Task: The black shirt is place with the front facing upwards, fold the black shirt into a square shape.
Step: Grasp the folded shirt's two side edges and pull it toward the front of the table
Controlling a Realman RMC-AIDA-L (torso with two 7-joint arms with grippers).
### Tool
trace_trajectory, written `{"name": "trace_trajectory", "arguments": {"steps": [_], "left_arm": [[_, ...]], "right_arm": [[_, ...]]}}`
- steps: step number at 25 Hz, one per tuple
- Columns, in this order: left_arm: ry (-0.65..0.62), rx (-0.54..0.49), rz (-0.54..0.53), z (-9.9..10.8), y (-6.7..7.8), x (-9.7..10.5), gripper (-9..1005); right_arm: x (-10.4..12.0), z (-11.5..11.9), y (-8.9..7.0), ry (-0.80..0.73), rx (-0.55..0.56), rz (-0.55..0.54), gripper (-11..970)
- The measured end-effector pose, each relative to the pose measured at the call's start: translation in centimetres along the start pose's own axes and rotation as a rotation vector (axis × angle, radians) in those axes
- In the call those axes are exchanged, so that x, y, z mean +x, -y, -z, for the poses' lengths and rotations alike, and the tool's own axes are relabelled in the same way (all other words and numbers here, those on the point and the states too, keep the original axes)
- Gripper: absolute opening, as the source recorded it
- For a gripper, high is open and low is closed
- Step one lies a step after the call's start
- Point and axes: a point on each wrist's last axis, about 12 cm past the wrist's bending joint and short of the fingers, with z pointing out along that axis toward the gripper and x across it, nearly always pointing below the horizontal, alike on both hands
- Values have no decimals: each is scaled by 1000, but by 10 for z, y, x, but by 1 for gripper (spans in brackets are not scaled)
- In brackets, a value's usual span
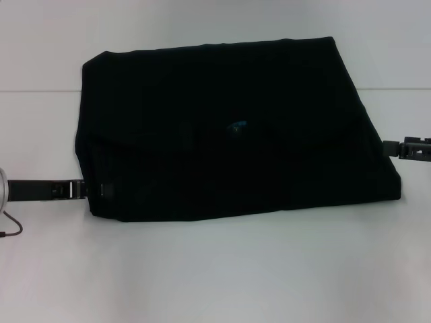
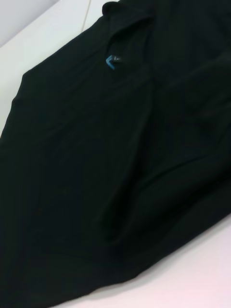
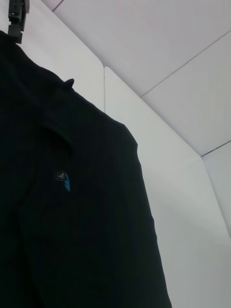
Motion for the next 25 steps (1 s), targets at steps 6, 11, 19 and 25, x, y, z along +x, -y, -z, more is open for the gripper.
{"name": "trace_trajectory", "arguments": {"steps": [6, 11, 19, 25], "left_arm": [[-4, -15, 12, -2, -1, 1, 431], [-5, -29, 23, -3, -3, 4, 634], [-27, 0, 15, -9, 4, 6, 663], [-76, 1, -29, -16, 9, 7, 654]], "right_arm": [[2, 0, 0, -2, -2, 2, 924], [4, -3, -1, -3, -9, 11, 923], [4, -5, -2, -4, -16, 12, 923], [4, -5, -2, -5, -16, 12, 923]]}}
